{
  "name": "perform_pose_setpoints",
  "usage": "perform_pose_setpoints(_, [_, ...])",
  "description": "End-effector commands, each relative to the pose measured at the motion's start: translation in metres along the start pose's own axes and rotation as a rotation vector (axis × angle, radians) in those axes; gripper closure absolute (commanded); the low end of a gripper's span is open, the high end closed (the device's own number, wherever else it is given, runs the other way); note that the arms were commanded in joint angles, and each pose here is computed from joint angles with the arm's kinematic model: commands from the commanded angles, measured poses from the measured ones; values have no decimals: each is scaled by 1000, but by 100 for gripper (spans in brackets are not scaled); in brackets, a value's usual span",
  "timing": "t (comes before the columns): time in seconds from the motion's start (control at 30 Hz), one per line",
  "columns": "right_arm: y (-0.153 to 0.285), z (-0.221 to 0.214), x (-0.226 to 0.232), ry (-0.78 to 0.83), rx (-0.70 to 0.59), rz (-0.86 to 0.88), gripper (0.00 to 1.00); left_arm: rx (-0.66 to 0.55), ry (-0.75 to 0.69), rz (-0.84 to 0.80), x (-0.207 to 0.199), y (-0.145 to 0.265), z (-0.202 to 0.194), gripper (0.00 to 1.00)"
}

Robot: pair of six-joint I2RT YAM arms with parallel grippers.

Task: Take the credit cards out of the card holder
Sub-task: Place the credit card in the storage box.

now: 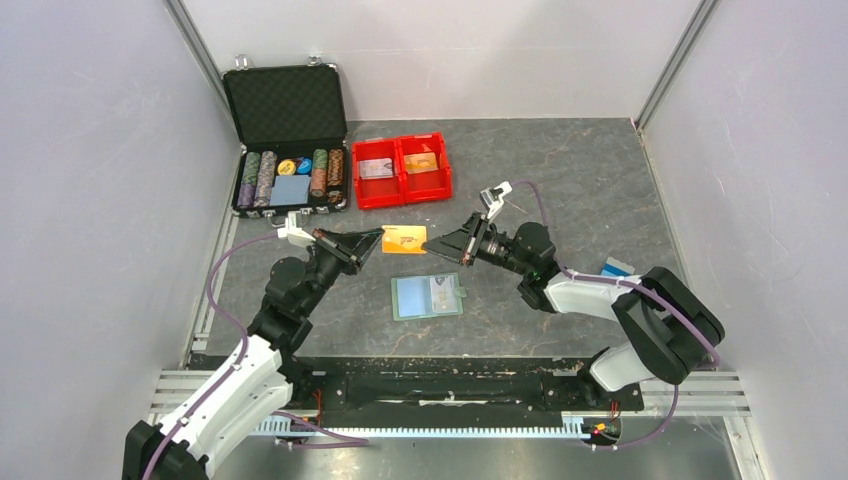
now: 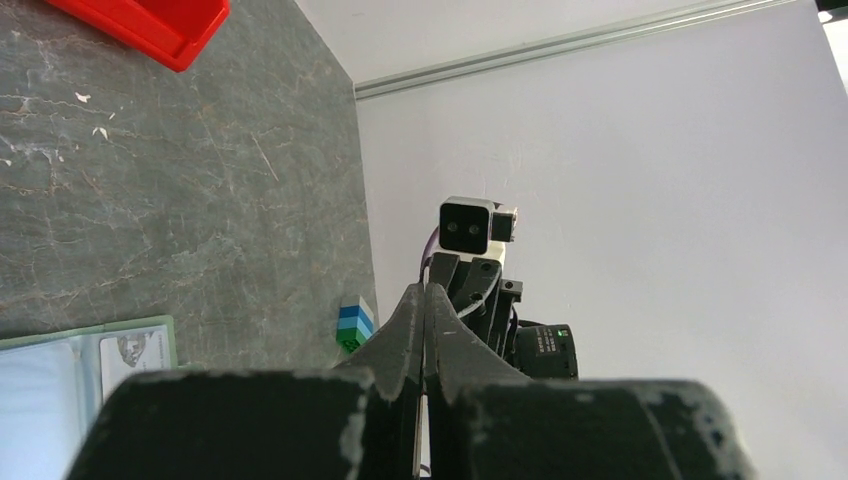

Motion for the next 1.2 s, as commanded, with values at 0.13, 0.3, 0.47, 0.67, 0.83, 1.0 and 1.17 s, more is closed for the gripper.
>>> perform_pose_setpoints(0.13, [-2, 12, 21, 77, -37, 44, 100, -28, -48, -5, -7, 0, 7, 83])
perform_pose_setpoints(0.3, [-6, 27, 13, 166, -18, -38, 100, 17, -167, 83, 0, 5, 3, 35])
perform_pose_setpoints(0.47, [-3, 63, -8, 302, 20, -229, 100, 151, -386, 284, 20, 16, -2, 0])
perform_pose_setpoints(0.67, [-24, 112, -16, 396, 66, -326, 100, 252, -579, 419, 33, 27, 3, 0])
perform_pose_setpoints(0.83, [-45, 150, -42, 409, 120, -420, 100, 268, -714, 514, 36, 41, 17, 0])
perform_pose_setpoints(1.0, [-60, 196, -82, 432, 121, -560, 100, 186, -792, 548, 37, 57, 33, 0])
perform_pose_setpoints(1.17, [-76, 228, -118, 452, 71, -619, 100, 134, -831, 587, 45, 74, 43, 0])
Point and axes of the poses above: each gripper's point midway between its finger pads, its own y axis back along the fingers, its own x axis along the line the jaws close on, z = x × y, the point moved 2 cm from there along y, back along the fingers, and after that the axes turned 5 degrees about y, right-handed, at the moved point
